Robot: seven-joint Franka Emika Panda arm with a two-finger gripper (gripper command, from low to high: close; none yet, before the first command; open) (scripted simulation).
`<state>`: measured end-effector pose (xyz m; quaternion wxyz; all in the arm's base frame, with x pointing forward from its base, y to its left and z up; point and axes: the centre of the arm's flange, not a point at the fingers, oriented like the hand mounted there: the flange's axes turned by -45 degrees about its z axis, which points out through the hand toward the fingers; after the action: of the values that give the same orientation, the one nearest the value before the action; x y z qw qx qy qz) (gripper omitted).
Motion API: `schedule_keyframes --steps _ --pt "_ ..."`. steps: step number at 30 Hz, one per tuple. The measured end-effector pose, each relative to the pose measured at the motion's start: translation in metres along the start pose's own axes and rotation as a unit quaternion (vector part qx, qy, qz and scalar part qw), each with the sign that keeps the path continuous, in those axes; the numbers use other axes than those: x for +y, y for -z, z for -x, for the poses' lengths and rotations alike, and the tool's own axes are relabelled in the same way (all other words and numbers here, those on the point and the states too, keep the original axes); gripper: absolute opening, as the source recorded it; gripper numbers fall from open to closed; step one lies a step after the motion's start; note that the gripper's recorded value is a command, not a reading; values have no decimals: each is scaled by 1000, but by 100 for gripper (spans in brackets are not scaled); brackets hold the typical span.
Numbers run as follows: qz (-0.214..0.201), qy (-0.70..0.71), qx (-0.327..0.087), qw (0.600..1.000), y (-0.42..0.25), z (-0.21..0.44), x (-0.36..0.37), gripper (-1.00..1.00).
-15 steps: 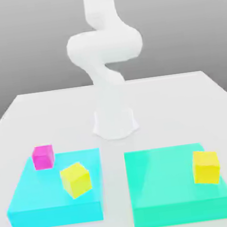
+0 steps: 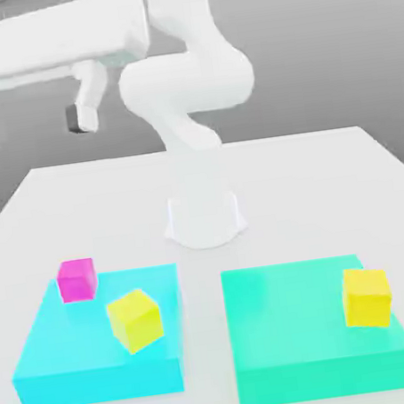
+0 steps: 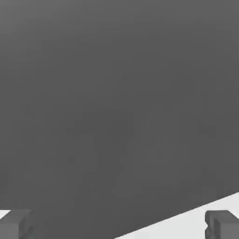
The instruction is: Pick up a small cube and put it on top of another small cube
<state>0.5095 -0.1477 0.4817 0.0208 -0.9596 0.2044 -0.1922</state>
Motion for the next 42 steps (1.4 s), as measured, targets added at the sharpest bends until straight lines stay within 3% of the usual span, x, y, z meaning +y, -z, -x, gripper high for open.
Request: schedule_keyframes --steps 15,20,21,28,33,42 --pt "84 -173 -151 970 -239 50 161 0" --pt "95 -191 -168 962 -311 83 187 0" --pt "95 -192 -168 962 -320 87 188 -100" --pt "95 -192 -168 962 -320 87 188 -100" --pt "95 -200 -168 961 -259 70 183 -100" --pt "100 -287 -161 939 -164 114 192 -100"
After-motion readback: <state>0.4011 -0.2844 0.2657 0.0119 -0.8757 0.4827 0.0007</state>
